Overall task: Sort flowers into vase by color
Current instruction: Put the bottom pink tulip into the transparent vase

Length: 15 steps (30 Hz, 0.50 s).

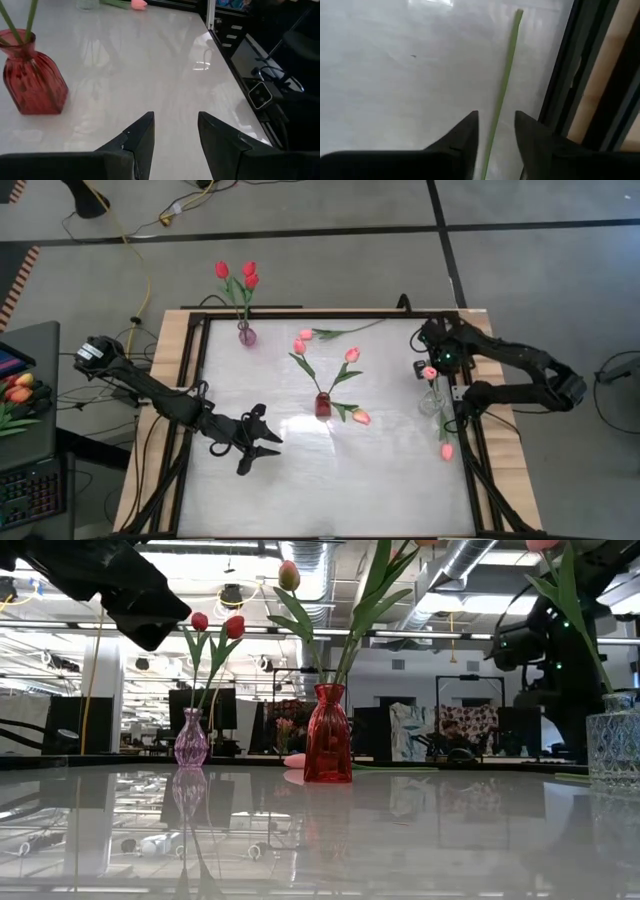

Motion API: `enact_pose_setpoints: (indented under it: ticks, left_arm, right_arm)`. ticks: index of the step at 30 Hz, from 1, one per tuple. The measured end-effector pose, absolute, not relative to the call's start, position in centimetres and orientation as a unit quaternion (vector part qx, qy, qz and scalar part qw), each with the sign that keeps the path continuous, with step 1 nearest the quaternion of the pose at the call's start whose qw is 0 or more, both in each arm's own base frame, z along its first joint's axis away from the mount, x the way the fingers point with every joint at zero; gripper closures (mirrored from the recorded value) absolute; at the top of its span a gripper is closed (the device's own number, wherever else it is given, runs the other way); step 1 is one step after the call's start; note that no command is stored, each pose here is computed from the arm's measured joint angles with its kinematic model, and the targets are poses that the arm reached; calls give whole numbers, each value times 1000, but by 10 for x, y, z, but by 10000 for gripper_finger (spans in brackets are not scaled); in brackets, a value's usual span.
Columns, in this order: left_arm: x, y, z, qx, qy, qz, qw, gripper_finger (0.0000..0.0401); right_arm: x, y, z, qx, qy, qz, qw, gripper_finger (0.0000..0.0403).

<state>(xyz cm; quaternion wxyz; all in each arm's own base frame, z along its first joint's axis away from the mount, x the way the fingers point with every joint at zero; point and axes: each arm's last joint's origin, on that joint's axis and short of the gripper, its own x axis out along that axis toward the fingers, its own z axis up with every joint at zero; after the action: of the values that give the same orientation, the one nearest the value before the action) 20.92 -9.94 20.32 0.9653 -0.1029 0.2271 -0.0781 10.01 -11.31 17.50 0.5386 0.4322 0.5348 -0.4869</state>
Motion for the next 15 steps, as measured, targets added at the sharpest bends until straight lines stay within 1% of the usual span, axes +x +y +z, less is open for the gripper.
enact_pose_setpoints:
  ticks: [4, 7, 11, 15]
  left_arm:
    - [209, -100, 203, -104, 227, -78, 965, 262]
    - [209, -100, 203, -105, 228, -82, 965, 262]
    - [209, -100, 203, -113, 229, -83, 963, 262]
    - [209, -100, 204, -114, 229, -83, 963, 262]
  right_arm:
    - [97, -110, 168, 437, 541, -489, 527, 200]
    - [95, -107, 162, 445, 543, -487, 520, 181]
    - [96, -104, 154, 473, 538, -460, 524, 176]
    - [98, -100, 152, 470, 543, -449, 532, 182]
